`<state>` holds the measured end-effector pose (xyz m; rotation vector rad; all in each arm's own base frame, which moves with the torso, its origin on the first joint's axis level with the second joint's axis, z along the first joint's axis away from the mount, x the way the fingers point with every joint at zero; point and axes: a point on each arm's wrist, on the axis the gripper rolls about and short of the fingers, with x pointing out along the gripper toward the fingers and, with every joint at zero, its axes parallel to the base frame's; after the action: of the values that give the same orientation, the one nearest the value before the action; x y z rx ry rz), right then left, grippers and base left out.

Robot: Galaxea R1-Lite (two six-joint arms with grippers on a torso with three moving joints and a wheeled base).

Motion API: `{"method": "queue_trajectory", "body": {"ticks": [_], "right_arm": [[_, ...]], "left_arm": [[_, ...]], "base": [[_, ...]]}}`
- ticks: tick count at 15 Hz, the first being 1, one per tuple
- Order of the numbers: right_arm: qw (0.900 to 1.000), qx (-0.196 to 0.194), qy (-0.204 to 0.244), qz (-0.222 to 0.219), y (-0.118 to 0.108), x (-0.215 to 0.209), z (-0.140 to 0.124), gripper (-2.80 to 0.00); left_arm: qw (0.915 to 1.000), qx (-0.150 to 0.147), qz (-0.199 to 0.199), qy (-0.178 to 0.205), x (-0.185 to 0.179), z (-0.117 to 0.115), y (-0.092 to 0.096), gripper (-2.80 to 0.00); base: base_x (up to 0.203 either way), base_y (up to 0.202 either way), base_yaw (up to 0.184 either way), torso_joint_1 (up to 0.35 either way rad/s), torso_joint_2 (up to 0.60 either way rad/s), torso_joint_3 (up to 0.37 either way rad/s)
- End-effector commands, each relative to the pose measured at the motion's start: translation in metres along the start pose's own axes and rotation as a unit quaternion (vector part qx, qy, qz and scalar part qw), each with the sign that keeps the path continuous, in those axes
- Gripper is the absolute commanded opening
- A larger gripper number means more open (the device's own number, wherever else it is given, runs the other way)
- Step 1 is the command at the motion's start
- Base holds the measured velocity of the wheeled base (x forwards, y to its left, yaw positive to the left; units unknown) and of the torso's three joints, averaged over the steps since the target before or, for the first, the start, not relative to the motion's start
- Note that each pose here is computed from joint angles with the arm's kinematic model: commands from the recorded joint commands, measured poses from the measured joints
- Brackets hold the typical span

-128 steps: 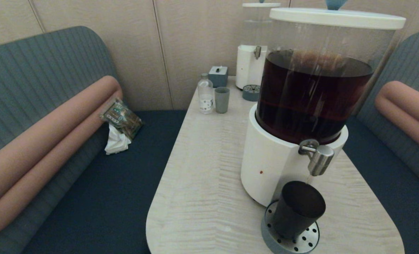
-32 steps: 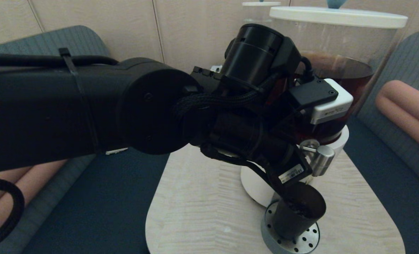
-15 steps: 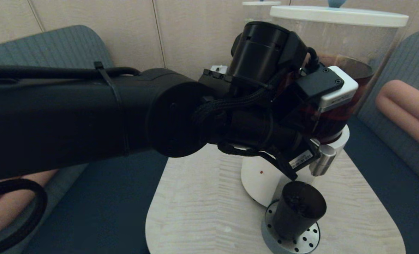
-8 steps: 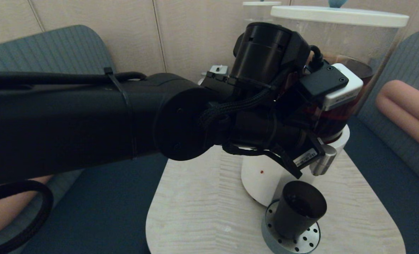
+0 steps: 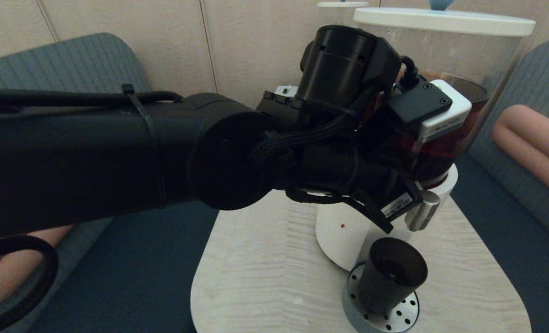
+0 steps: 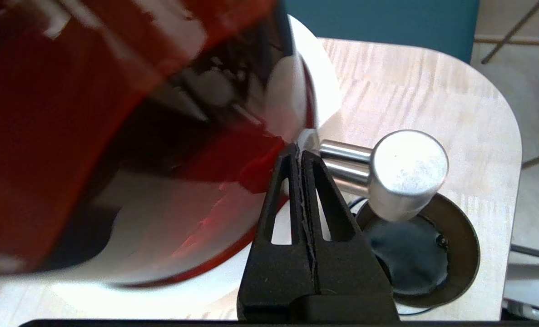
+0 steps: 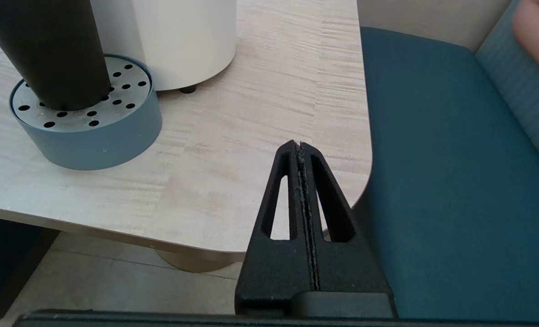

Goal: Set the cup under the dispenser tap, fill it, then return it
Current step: Turn off the faucet, then place the cup next to the water dispenser

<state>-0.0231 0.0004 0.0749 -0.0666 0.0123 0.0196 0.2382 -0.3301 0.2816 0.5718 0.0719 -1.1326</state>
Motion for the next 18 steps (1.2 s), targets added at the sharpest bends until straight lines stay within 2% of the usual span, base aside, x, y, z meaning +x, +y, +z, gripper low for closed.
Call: {"method": "queue_trajectory", "body": {"ticks": [1,6,7,9,12,14,16,18], "right_arm": [[1.000,-0.001,-0.001,0.000,0.000,0.000,0.000,-2.80],[1.000,0.000,-0.001,0.000,0.000,0.000,0.000,-2.80],[1.000,0.000,-0.001,0.000,0.000,0.000,0.000,-2.80],[1.000,0.000,-0.001,0.000,0.000,0.000,0.000,-2.80],[1.000,0.000,-0.001,0.000,0.000,0.000,0.000,-2.80],[1.000,0.000,-0.001,0.000,0.000,0.000,0.000,-2.80],[1.000,0.000,-0.001,0.000,0.000,0.000,0.000,-2.80],[1.000,0.000,-0.001,0.000,0.000,0.000,0.000,-2.80]], "left_arm": [[1.0000,0.001,-0.001,0.001,-0.012,0.002,-0.001,-2.80],[0.9995,-0.026,0.003,0.016,-0.047,-0.002,-0.007,-2.80],[0.9989,-0.042,0.001,0.021,-0.059,-0.005,-0.010,-2.80],[0.9953,-0.094,0.002,0.023,-0.088,-0.009,-0.017,-2.80],[0.9805,-0.196,0.009,-0.010,-0.142,-0.007,-0.024,-2.80],[0.9658,-0.254,0.004,-0.050,-0.177,-0.013,-0.026,-2.80],[0.9518,-0.294,-0.007,-0.089,-0.206,-0.030,-0.023,-2.80],[0.9464,-0.305,-0.022,-0.104,-0.217,-0.056,-0.022,-2.80]], "base": [[0.000,0.000,0.000,0.000,0.00,0.000],[0.000,0.000,0.000,0.000,0.00,0.000],[0.000,0.000,0.000,0.000,0.00,0.000],[0.000,0.000,0.000,0.000,0.00,0.000],[0.000,0.000,0.000,0.000,0.00,0.000],[0.000,0.000,0.000,0.000,0.00,0.000],[0.000,0.000,0.000,0.000,0.00,0.000],[0.000,0.000,0.000,0.000,0.00,0.000]]}}
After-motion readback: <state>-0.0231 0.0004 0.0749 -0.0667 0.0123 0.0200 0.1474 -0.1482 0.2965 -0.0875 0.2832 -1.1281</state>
